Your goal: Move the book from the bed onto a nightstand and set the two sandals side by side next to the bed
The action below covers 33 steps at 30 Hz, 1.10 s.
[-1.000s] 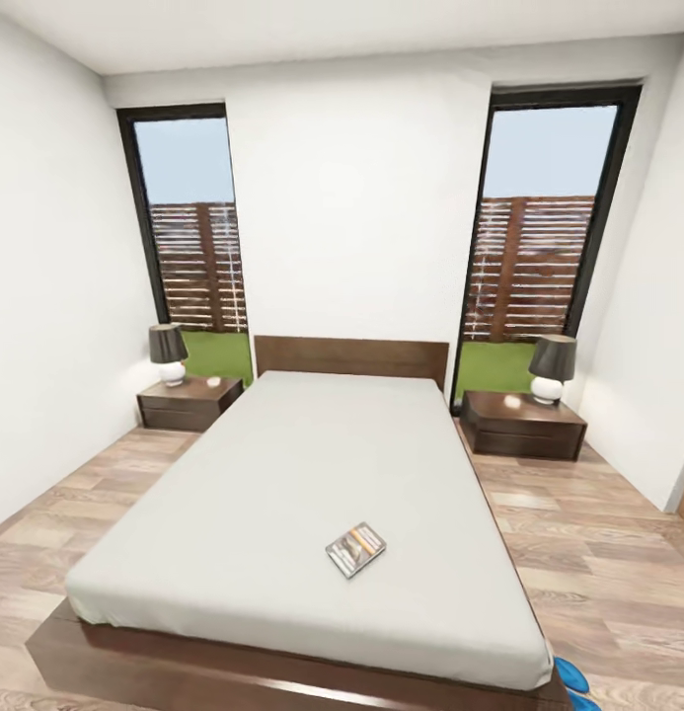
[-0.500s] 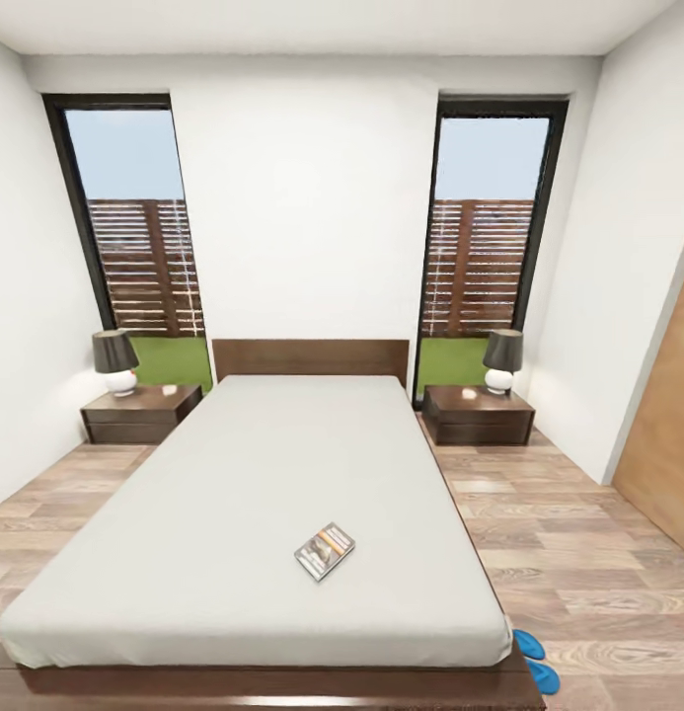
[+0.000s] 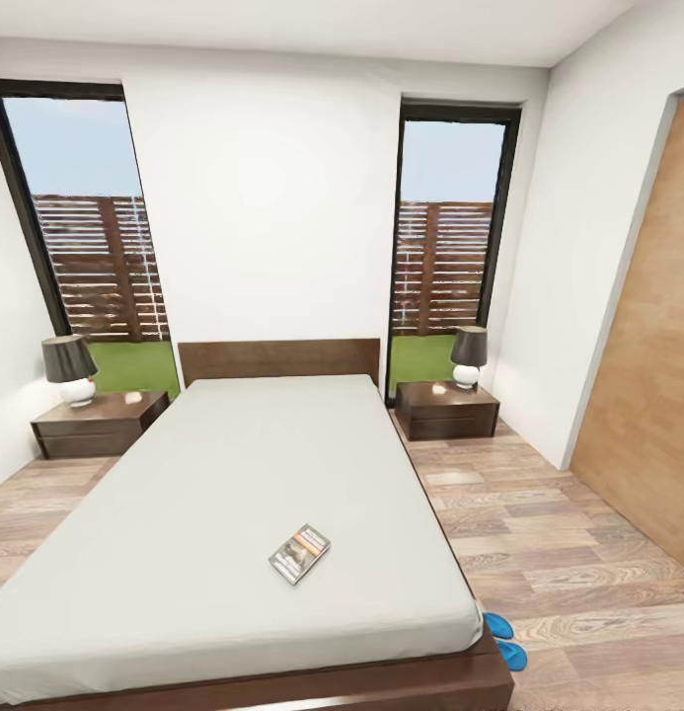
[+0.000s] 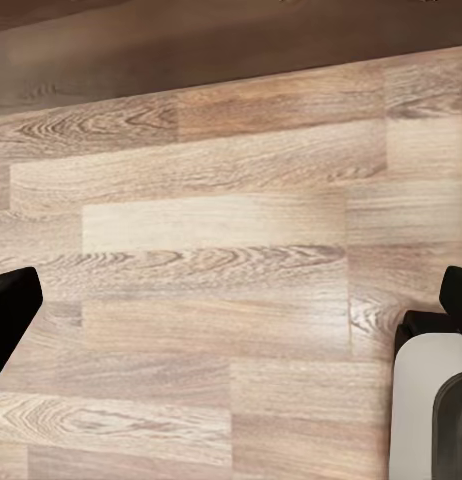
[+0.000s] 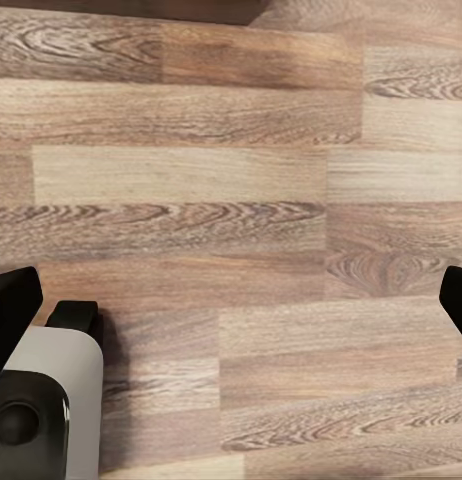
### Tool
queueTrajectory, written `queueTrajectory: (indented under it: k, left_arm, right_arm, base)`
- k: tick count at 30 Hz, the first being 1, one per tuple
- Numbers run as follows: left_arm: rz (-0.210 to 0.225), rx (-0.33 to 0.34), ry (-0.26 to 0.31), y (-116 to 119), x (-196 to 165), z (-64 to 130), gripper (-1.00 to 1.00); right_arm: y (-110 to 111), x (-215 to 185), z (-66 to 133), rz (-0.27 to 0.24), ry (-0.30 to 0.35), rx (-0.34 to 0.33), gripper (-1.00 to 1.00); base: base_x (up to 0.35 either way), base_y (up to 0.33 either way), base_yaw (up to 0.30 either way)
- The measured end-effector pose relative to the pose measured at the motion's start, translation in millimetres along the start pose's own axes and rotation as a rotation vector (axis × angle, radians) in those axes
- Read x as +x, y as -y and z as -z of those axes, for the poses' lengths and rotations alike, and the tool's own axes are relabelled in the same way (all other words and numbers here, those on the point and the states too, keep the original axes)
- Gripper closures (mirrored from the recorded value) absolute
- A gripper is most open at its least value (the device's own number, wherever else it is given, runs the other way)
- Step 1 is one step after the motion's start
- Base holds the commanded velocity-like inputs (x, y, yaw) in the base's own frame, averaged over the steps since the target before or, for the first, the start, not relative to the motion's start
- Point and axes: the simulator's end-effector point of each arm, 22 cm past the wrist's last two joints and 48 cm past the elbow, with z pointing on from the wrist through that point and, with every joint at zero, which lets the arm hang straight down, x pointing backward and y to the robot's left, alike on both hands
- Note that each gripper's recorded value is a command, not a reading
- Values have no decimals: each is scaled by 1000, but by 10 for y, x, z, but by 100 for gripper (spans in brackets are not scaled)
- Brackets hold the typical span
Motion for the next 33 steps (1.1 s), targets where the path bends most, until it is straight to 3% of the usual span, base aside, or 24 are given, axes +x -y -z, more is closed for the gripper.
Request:
queueTrajectory:
  k: [33]
  left_arm:
    - [0, 4, 0, 35, 0, 3, -100]
  right_arm:
    - [-10, -8, 1, 1, 2, -1, -100]
  base:
    - [63, 0, -13]
